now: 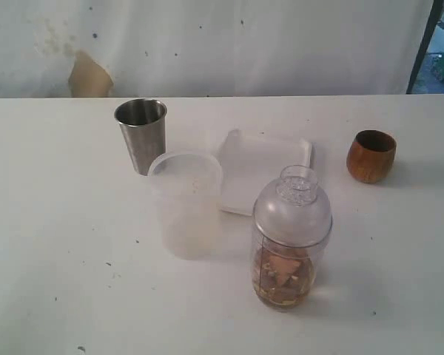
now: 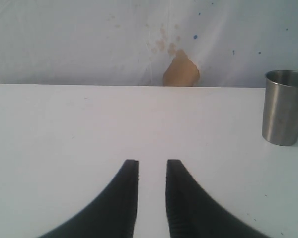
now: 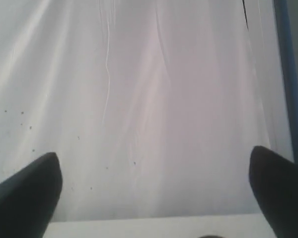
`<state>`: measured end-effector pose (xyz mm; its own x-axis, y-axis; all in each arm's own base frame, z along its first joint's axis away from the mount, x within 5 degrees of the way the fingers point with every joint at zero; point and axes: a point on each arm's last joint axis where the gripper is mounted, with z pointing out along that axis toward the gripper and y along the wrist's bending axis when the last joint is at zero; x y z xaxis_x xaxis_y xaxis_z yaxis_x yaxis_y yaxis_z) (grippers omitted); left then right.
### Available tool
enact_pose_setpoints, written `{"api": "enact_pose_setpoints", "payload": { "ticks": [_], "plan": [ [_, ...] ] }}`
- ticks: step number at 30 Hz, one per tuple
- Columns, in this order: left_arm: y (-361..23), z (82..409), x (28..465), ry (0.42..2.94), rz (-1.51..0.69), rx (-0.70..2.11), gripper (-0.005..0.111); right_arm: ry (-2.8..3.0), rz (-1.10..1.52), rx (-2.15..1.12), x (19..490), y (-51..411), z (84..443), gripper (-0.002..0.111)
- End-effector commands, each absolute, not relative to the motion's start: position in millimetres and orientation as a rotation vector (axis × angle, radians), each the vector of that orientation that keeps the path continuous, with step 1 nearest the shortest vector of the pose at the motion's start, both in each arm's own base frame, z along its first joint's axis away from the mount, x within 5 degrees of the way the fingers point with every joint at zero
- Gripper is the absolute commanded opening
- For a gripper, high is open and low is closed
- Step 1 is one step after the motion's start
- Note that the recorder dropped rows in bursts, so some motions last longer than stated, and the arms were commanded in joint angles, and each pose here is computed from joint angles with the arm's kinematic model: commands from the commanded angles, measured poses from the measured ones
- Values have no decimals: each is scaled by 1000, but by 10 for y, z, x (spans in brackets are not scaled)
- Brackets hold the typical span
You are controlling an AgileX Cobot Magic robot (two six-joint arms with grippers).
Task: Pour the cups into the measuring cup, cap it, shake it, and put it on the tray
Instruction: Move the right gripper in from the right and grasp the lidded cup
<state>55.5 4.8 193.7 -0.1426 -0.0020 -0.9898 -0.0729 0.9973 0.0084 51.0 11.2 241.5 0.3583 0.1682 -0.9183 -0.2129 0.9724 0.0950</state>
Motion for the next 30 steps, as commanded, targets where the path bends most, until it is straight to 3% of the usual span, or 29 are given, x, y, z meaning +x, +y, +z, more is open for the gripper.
{"api": "enact_pose_setpoints", "payload": {
  "ticks": [1,9,30],
  "plan": [
    [46,1922,553,1714,52,-65,21,1293,265,-43,646,140,2349,105],
    [46,1922,553,1714,52,-65,21,1378,363,-506,893,505,2215,105],
    [46,1922,553,1714,54,-63,21,1696,613,-682,1395,730,1584,105]
  ]
}}
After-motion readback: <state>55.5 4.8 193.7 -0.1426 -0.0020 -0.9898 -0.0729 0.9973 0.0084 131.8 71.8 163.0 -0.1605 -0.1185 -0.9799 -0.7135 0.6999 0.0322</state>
